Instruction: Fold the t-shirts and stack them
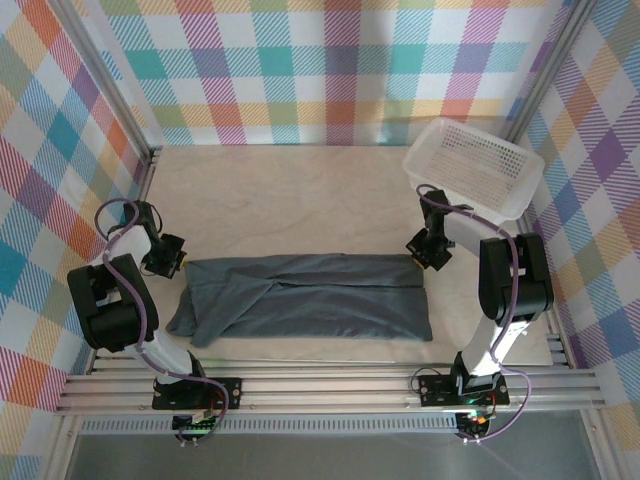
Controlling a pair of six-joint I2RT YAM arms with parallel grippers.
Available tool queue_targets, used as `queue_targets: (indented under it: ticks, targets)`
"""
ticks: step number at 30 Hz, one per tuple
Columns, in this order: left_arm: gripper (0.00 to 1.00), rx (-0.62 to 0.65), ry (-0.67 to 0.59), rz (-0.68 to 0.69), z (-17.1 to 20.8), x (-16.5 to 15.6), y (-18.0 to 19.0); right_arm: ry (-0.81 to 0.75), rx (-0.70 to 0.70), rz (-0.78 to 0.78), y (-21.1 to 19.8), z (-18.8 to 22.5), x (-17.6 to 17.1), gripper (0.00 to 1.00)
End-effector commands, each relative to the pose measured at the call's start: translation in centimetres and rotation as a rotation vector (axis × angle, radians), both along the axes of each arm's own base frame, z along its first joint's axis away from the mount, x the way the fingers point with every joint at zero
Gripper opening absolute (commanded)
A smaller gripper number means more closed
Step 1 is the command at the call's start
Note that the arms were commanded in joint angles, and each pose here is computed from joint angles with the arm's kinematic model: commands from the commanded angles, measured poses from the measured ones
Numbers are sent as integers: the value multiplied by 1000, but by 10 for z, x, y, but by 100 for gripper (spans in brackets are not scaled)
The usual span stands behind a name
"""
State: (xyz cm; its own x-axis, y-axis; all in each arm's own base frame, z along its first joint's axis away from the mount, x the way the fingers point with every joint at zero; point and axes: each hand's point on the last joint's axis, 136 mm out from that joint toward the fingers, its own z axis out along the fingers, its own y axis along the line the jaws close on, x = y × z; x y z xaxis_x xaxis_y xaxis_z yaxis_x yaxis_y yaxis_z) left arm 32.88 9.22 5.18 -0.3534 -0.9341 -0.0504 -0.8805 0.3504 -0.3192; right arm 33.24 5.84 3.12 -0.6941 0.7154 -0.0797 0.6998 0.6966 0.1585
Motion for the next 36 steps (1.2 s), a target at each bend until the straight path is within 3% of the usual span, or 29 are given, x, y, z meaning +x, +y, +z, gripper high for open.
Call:
queue_targets:
  ticks: [1, 6, 11, 16, 22, 25, 36]
  targets:
    - [0, -15, -11, -20, 1, 3, -3, -103, -39, 34, -3, 32, 3, 3]
    - [0, -15, -11, -35, 1, 5, -3, -114, -28, 167, 33, 38, 13, 27]
    - [0, -20, -11, -38, 2, 6, -4, -25, -46, 177, 32, 6, 13, 35]
    - [0, -15, -17, -45, 5, 8, -3, 11, -96, 207, 20, -8, 17, 31]
    - [0, -15, -20, -49, 6, 10, -3, 44, -112, 210, 14, -21, 16, 15]
    - [0, -19, -24, -55, 6, 12, -3, 39, -128, 196, 6, -19, 17, 0]
    - [0, -94, -73, -103, 7, 31, -27, 32, -141, 104, -44, -9, 21, 0]
